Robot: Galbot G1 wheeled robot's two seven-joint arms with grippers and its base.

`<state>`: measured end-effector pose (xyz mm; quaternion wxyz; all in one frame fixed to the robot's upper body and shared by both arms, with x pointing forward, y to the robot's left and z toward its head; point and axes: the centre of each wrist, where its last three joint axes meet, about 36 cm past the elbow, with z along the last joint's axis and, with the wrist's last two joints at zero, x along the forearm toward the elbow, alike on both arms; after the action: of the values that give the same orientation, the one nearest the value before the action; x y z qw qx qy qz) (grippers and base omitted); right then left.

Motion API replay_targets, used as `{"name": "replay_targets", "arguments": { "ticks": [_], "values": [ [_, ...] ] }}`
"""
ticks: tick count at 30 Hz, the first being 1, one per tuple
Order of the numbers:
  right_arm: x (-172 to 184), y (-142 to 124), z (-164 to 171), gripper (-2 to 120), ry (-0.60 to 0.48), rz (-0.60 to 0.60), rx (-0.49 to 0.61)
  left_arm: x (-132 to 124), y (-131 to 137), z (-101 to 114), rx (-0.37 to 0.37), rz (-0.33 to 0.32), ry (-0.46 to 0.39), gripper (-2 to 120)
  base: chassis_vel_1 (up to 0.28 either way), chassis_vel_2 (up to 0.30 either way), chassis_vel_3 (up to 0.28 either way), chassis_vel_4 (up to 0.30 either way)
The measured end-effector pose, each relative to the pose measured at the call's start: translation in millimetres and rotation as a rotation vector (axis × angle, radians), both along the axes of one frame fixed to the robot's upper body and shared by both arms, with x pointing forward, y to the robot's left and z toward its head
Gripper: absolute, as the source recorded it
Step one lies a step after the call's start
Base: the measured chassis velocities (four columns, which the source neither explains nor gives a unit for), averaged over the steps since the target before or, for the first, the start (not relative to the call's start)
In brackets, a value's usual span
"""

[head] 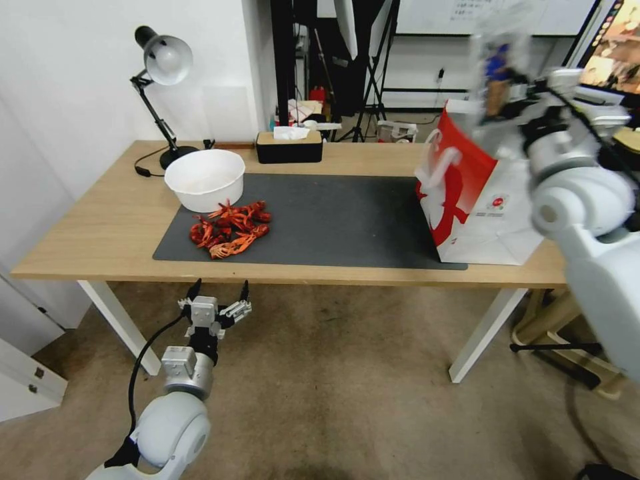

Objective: Close the takeout container lid, then place the container into the takeout bag.

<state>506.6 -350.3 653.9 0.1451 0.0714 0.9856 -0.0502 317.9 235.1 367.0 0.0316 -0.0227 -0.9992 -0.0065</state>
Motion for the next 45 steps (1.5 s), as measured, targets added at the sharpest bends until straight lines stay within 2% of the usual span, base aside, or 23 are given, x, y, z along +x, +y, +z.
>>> {"name": "replay_targets", "arguments": {
  "ticks": [11, 12, 13, 17, 21, 23, 25, 28, 29, 31, 32, 34, 35, 37, 45],
  "values": [
    [-1.4, 4.0, -18.6, 2, 0.086, 0.002, 0.105, -0.7, -3.3, -2.1, -0.004, -0.003, 0.002, 100, 0.0, 0.0, 0.0, 0.0],
    [-2.5, 5.7, -21.1, 7, 0.097, 0.007, 0.117, -1.3, -3.5, -2.1, -0.004, -0.003, 0.002, 100, 0.0, 0.0, 0.0, 0.0],
    [-2.5, 5.7, -21.1, 7, 0.097, 0.007, 0.117, -1.3, -3.5, -2.1, -0.004, -0.003, 0.002, 100, 0.0, 0.0, 0.0, 0.0],
    [-5.9, 11.3, -27.4, 28, 0.123, 0.011, 0.131, -1.8, -4.3, -1.6, -0.004, -0.002, 0.0, 100, 0.0, 0.0, 0.0, 0.0],
    [-8.0, 13.5, -29.1, 36, 0.129, 0.013, 0.132, -1.8, -4.7, -1.6, -0.005, -0.001, 0.0, 100, 0.0, 0.0, 0.0, 0.0],
    [-10.9, 14.8, -30.1, 47, 0.116, 0.036, 0.133, -1.6, -5.0, -1.1, -0.006, -0.001, -0.002, 100, 0.0, 0.0, 0.0, 0.0],
    [-12.8, 15.3, -30.1, 51, 0.101, 0.057, 0.133, -1.5, -5.1, -0.8, -0.007, -0.001, -0.003, 100, 0.0, 0.0, 0.0, 0.0],
    [-20.6, 17.4, -28.6, 64, 0.056, 0.127, 0.121, -1.3, -5.4, 0.6, -0.008, -0.001, -0.005, 100, 0.0, 0.0, 0.0, 0.0],
    [-20.6, 17.4, -28.6, 64, 0.056, 0.127, 0.121, -1.3, -5.4, 0.6, -0.008, -0.001, -0.005, 100, 0.0, 0.0, 0.0, 0.0],
    [-31.0, 20.0, -28.9, 77, 0.023, 0.218, 0.099, -1.2, -5.6, 2.4, -0.01, -0.002, -0.01, 100, 0.0, 0.0, 0.0, 0.0],
    [-31.0, 20.0, -28.9, 77, 0.023, 0.218, 0.099, -1.2, -5.6, 2.4, -0.01, -0.002, -0.01, 100, 0.0, 0.0, 0.0, 0.0],
    [-47.1, 23.6, -37.5, 88, -0.001, 0.339, 0.078, -2.1, -5.7, 2.8, -0.024, -0.008, -0.01, 100, 0.0, 0.0, 0.0, 0.0],
    [-47.1, 23.6, -37.5, 88, -0.001, 0.339, 0.078, -2.1, -5.7, 2.8, -0.024, -0.008, -0.01, 100, 0.0, 0.0, 0.0, 0.0],
    [-65.2, 27.2, -51.5, 98, 0.008, 0.415, 0.064, -2.8, -5.1, 2.4, -0.046, -0.018, -0.023, 100, 0.0, 0.0, 0.0, 0.0],
    [-111.6, 34.3, -82.9, 112, 0.015, 0.473, 0.007, -3.8, -1.6, 0.2, -0.068, -0.015, -0.041, 100, 0.0, 0.0, 0.0, 0.0]
  ]
}}
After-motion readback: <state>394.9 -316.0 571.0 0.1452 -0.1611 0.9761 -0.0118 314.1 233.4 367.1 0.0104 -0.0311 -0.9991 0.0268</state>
